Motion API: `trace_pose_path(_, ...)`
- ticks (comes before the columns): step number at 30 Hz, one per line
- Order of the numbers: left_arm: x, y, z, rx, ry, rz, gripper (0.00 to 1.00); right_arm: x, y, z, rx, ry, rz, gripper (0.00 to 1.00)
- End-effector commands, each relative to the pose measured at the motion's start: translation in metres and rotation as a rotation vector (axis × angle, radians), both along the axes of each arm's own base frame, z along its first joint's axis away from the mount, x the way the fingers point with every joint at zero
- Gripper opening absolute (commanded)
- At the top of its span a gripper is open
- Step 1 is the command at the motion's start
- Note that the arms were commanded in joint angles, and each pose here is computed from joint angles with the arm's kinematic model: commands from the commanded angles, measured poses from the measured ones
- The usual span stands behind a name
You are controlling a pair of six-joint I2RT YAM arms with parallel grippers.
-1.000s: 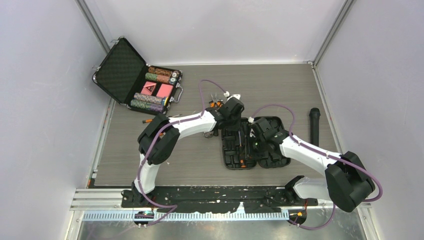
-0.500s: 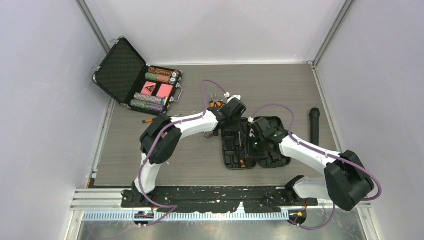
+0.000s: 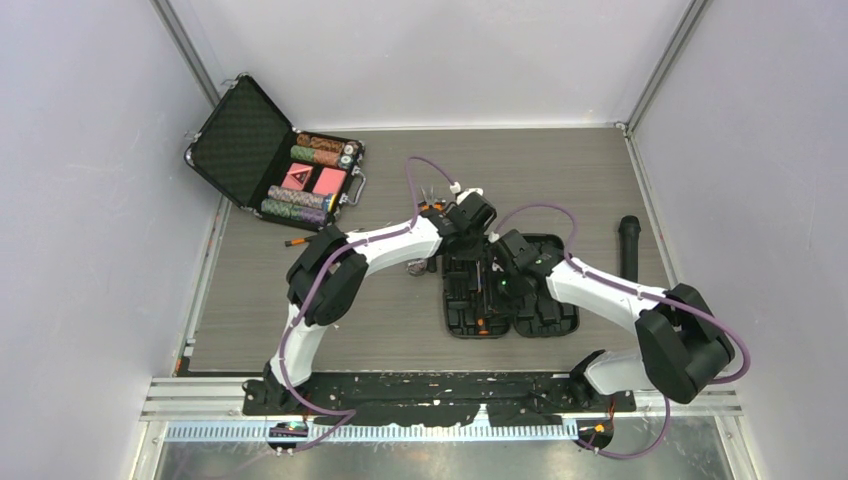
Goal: Pack the tool kit
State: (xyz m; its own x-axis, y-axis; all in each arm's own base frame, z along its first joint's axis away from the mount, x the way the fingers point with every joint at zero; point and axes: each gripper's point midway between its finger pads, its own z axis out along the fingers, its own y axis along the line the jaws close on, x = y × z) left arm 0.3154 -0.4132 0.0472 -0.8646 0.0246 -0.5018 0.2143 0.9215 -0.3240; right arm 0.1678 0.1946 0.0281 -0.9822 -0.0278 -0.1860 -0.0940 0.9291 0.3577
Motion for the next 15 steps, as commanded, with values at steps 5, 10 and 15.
trace_pose_path(5,-0.041,0.026,-0.085,0.171,0.212,-0.036,0.0,-0.032,-0.056,-0.052,-0.29,0.124,-0.021,0.05)
trace_pose_path(10,-0.037,0.026,-0.086,0.187,0.208,-0.031,0.0,-0.026,-0.053,-0.051,-0.254,0.145,-0.044,0.05)
trace_pose_path(15,-0.037,0.03,-0.085,0.209,0.208,-0.024,0.0,-0.015,-0.044,-0.043,-0.197,0.159,-0.059,0.05)
